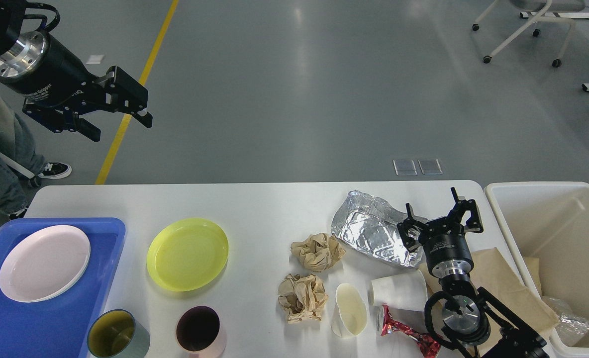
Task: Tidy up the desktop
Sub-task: 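Move the left gripper down toward the olive-green cup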
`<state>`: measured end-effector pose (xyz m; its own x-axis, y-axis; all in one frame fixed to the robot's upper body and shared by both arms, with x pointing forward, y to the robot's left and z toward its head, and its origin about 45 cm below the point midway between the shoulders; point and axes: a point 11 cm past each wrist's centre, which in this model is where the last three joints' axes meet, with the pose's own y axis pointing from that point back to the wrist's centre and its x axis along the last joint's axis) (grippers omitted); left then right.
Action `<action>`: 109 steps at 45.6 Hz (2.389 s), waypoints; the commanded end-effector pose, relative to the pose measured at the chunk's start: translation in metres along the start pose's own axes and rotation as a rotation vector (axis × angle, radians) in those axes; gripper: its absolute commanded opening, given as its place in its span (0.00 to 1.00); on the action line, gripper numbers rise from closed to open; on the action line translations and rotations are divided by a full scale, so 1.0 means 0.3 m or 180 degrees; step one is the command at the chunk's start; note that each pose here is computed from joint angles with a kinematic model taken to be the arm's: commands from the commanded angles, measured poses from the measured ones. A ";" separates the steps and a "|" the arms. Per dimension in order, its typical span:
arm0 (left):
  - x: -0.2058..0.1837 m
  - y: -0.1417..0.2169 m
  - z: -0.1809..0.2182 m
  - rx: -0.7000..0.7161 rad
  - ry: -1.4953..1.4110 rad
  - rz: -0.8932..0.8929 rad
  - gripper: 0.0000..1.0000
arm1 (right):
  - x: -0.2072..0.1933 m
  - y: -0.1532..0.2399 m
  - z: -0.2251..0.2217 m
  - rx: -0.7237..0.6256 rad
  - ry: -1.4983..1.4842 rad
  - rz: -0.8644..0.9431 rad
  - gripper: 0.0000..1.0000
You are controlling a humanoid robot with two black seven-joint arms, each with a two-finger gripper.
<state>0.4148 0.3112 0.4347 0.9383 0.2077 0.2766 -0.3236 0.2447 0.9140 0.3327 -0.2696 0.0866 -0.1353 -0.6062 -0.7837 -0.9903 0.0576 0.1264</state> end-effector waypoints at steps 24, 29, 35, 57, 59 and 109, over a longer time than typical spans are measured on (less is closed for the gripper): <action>-0.312 0.148 0.224 -0.0073 0.0541 -0.0270 0.96 | 0.001 0.000 0.000 0.0000 0.0002 0.0004 1.00; -0.360 0.120 0.214 -0.0139 0.0819 -0.0368 0.96 | 0.001 0.000 0.000 0.0000 0.0002 0.0004 1.00; -0.384 0.101 0.230 -0.0165 0.0815 -0.0458 0.96 | 0.001 0.000 0.000 0.0000 0.0002 0.0004 1.00; -0.373 0.164 0.328 -0.0159 0.0270 -0.0350 0.96 | 0.001 0.000 0.000 0.0000 0.0002 0.0004 1.00; -0.379 0.159 0.338 -0.0167 0.0235 -0.0380 0.96 | 0.001 0.000 0.000 0.0000 0.0002 0.0004 1.00; -0.528 -0.349 -0.078 0.1100 0.0159 -0.0971 0.91 | 0.000 0.000 0.000 0.0000 -0.0001 -0.0001 1.00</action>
<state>0.3025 0.2656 0.3143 0.9758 0.2181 -0.0140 0.0167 -0.0104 0.9998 0.3328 -0.2696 0.0867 -0.1348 -0.6061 -0.7839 -0.9904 0.0573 0.1260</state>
